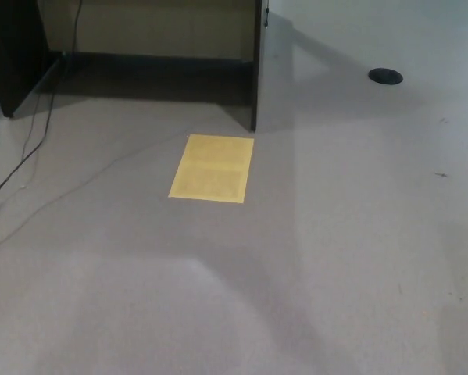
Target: A person is holding a toilet paper roll and the robot extends its left hand to grab the roll by inserting its thumb into the gap in the middle and brings its hand down by its side. Then it extends its arm again to hand the toilet paper roll back to the person.
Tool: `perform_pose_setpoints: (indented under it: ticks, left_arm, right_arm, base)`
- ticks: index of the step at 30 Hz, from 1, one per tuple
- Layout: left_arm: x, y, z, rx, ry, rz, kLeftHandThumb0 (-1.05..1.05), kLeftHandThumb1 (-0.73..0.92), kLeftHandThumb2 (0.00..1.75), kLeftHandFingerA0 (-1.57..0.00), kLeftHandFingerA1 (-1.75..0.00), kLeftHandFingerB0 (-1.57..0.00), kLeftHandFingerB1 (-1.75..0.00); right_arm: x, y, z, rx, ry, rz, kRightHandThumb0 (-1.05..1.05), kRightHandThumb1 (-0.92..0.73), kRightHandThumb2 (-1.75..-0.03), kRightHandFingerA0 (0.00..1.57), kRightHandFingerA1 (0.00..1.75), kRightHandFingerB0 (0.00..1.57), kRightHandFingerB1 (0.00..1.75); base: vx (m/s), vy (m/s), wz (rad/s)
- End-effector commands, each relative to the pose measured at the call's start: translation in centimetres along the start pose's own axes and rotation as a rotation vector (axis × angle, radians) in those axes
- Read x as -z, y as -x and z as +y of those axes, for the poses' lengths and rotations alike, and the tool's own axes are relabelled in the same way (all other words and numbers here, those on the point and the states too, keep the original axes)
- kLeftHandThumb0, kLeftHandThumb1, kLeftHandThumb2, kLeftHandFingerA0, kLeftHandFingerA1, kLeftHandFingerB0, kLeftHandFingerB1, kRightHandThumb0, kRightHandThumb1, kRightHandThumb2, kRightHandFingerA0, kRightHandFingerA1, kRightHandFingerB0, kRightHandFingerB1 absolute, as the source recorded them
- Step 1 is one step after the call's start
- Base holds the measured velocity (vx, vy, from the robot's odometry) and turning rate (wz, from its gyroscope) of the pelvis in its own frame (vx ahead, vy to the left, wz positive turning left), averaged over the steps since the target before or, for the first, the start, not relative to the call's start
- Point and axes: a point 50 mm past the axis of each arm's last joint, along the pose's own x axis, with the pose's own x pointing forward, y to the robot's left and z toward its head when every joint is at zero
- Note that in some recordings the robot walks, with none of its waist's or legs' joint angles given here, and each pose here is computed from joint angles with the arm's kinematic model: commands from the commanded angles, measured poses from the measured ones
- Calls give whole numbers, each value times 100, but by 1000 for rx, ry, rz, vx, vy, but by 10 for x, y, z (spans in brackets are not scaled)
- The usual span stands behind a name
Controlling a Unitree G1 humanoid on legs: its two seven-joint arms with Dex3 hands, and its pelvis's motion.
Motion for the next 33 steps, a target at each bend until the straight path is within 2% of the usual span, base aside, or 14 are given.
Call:
perform_pose_setpoints:
  ticks: [1, 4, 5, 10, 11, 12, 16, 17, 18, 19, 25, 29, 30, 33]
  left_arm:
    - [-17, 0, 17, -34, -19, -163, -30, 43, 62, -47, -47, -39, -41]
    - [-6, 9, 15, -22, -30, -141, -29, 43, 61, -44, -45, -38, -40]
    - [-7, 10, 13, -3, -16, -146, -23, 49, 54, -44, -40, -37, -33]
    - [-2, 9, 12, 26, 21, -102, -27, 48, 57, -37, -39, -32, -33]
    - [-1, 10, 14, 24, 9, -105, -24, 48, 54, -37, -37, -31, -32]
    - [-4, 10, 16, 22, 26, -118, -23, 48, 54, -36, -37, -32, -32]
    - [-6, 8, 17, 23, 35, -113, -26, 47, 54, -36, -37, -31, -31]
    - [-6, 5, 17, 20, 32, -118, -34, 40, 61, -32, -42, -29, -38]
    - [-9, 3, 18, 25, 28, -125, -29, 47, 54, -36, -37, -29, -31]
    - [-15, 1, 19, 28, 34, -146, -33, 44, 60, -30, -40, -27, -35]
    - [-25, -6, 21, 26, 51, -167, -32, 44, 59, -29, -39, -27, -34]
    - [-14, 4, 28, 17, 90, -169, -35, 46, 54, -29, -35, -26, -30]
    - [-18, -1, 30, 33, 113, -170, -19, 33, 87, -12, -53, -11, -50]
    - [-32, 2, 32, 40, 104, -249, -20, 31, 86, -13, -53, -11, -51]
  right_arm:
    - [-8, -4, -14, 35, 42, -61, -37, -66, -60, 78, 62, 54, 39]
    - [7, 3, -7, 21, 37, -32, -37, -65, -60, 78, 62, 53, 39]
    - [7, 3, -7, 29, 16, -38, -37, -65, -60, 78, 62, 53, 40]
    - [7, 3, -9, 32, 26, -40, -37, -64, -59, 78, 66, 48, 37]
    - [7, 3, -8, 30, 33, -43, -43, -53, -81, 76, 74, 42, 50]
    - [5, 2, -6, 28, 34, -50, -38, -64, -59, 77, 65, 47, 37]
    - [1, 0, -7, 27, 16, -47, -36, -65, -59, 78, 63, 45, 36]
    - [-1, -1, -8, 28, 8, -50, -35, -65, -59, 77, 65, 46, 35]
    - [-3, -2, -10, 32, 0, -51, -34, -65, -59, 78, 65, 46, 35]
    - [-8, -4, -13, 41, 10, -58, -36, -65, -59, 78, 65, 44, 35]
    - [-17, -8, -17, 48, 14, -74, -36, -66, -59, 78, 65, 43, 36]
    - [-3, -2, -5, 17, 19, -57, -38, -64, -59, 76, 63, 44, 36]
    - [-8, -4, -9, 23, 21, -68, -38, -64, -59, 77, 65, 45, 37]
    - [-5, -3, -5, 13, 8, -52, -38, -64, -59, 78, 67, 46, 37]
  base:
    - [0, 0, 0]
    - [0, 0, 0]
    - [0, 0, 0]
    - [0, 0, 0]
    - [0, 0, 0]
    - [0, 0, 0]
    - [0, 0, 0]
    - [0, 0, 0]
    - [0, 0, 0]
    - [0, 0, 0]
    - [0, 0, 0]
    - [0, 0, 0]
    - [0, 0, 0]
    - [0, 0, 0]
